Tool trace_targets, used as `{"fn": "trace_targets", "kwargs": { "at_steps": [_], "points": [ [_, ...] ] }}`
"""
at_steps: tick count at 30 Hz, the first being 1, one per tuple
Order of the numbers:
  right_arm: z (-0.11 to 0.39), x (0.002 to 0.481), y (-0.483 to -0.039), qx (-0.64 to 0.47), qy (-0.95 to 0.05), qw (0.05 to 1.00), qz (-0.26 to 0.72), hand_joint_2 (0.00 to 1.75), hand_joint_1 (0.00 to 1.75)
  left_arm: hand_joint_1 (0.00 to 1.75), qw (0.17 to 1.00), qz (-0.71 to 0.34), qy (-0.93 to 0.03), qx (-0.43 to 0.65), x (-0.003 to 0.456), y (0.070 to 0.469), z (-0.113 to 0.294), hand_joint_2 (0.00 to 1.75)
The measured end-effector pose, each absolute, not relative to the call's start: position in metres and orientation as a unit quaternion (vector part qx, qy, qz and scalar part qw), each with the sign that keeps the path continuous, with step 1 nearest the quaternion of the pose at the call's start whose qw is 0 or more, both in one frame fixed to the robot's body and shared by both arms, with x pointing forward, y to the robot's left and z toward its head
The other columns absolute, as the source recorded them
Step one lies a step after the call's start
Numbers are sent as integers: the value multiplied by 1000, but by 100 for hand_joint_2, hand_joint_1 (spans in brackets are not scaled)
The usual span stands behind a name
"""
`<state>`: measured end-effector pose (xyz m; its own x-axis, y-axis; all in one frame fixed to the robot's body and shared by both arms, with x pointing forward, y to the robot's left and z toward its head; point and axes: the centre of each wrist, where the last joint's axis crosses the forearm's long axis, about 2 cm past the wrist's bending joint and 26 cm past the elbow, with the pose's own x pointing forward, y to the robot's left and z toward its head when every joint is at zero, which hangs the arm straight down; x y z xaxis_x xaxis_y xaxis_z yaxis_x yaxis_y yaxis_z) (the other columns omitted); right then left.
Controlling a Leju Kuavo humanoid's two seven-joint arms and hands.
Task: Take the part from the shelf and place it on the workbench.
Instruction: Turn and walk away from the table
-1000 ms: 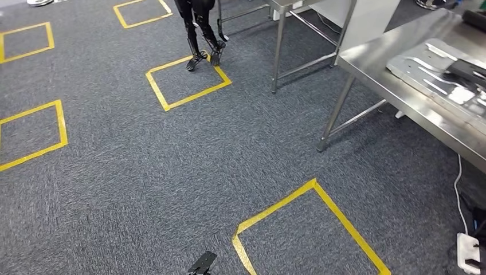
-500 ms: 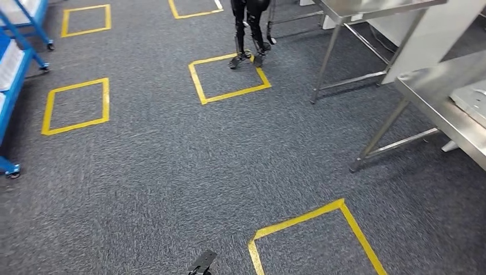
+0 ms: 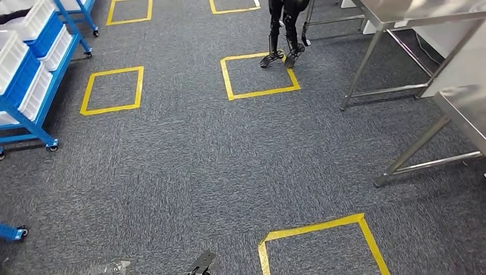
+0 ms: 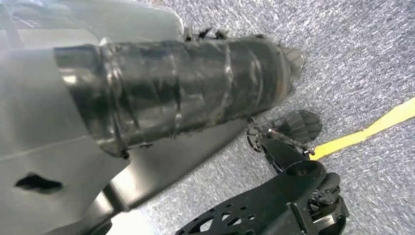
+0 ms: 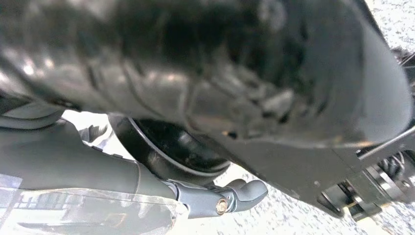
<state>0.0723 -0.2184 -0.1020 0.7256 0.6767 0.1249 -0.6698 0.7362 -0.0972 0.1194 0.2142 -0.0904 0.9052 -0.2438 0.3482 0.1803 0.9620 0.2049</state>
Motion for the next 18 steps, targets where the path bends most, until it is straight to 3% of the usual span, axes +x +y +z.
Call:
{"fn": "trace_targets", "kwargs": {
  "at_steps": [18],
  "points": [
    [-102, 75, -218, -22, -80, 927, 366, 0, 0, 0, 973, -109, -187, 83, 120, 213, -90, 0]
  ]
}}
